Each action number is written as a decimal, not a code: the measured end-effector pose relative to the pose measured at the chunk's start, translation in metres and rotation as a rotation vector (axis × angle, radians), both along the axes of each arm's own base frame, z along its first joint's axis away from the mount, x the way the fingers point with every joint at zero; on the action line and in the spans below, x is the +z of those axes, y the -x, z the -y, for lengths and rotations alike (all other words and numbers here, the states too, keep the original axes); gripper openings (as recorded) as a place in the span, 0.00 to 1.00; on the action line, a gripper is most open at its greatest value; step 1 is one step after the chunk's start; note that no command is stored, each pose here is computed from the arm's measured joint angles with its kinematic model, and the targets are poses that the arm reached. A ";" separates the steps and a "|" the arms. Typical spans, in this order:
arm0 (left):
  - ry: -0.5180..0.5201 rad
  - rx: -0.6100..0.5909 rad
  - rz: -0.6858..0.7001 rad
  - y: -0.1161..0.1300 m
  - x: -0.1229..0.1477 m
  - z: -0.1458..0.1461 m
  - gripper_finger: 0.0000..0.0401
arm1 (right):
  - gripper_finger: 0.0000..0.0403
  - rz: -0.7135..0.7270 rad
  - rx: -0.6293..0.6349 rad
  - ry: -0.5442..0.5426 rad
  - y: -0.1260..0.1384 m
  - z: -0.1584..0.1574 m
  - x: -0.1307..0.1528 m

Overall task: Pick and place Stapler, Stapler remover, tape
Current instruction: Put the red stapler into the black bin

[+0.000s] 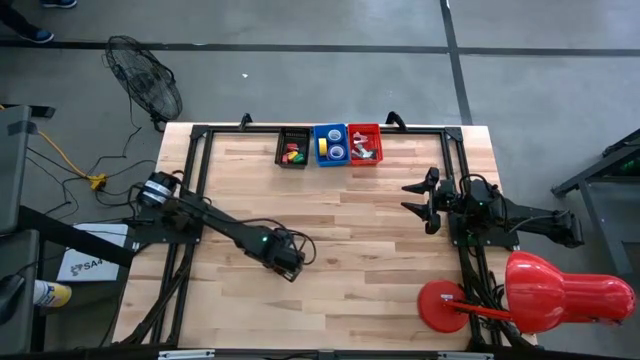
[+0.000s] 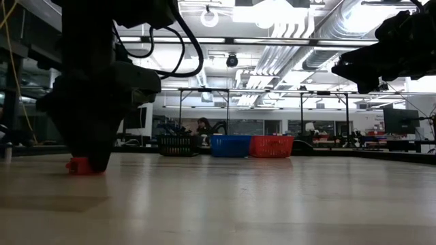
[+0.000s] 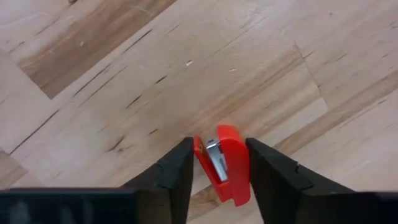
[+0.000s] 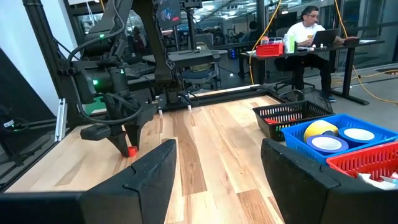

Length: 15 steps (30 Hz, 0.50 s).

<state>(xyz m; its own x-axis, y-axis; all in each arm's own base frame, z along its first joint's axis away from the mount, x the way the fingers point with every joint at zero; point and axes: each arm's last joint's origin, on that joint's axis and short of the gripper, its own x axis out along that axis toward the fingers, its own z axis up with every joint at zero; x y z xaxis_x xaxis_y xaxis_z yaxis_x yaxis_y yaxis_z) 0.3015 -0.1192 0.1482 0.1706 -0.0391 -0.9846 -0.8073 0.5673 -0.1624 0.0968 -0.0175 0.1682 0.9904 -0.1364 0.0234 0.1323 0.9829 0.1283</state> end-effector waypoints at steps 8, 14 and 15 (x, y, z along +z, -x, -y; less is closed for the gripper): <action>0.006 -0.005 0.019 -0.006 0.006 0.002 0.17 | 0.56 0.000 0.000 0.000 0.000 0.000 0.000; -0.017 -0.009 0.083 -0.021 0.022 -0.011 0.14 | 0.56 -0.001 0.000 0.000 0.000 0.000 0.000; -0.026 -0.010 0.100 -0.025 0.026 -0.016 0.15 | 0.56 -0.001 0.000 0.000 0.000 0.000 0.000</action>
<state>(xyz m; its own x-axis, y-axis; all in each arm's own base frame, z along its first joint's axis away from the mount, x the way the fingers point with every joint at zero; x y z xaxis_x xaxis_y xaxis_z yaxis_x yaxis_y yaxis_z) 0.3267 -0.1028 0.1741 0.2674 -0.0159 -0.9635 -0.7823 0.5802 -0.2267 0.0968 -0.0174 0.1681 0.9905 -0.1359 0.0227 0.1319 0.9829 0.1284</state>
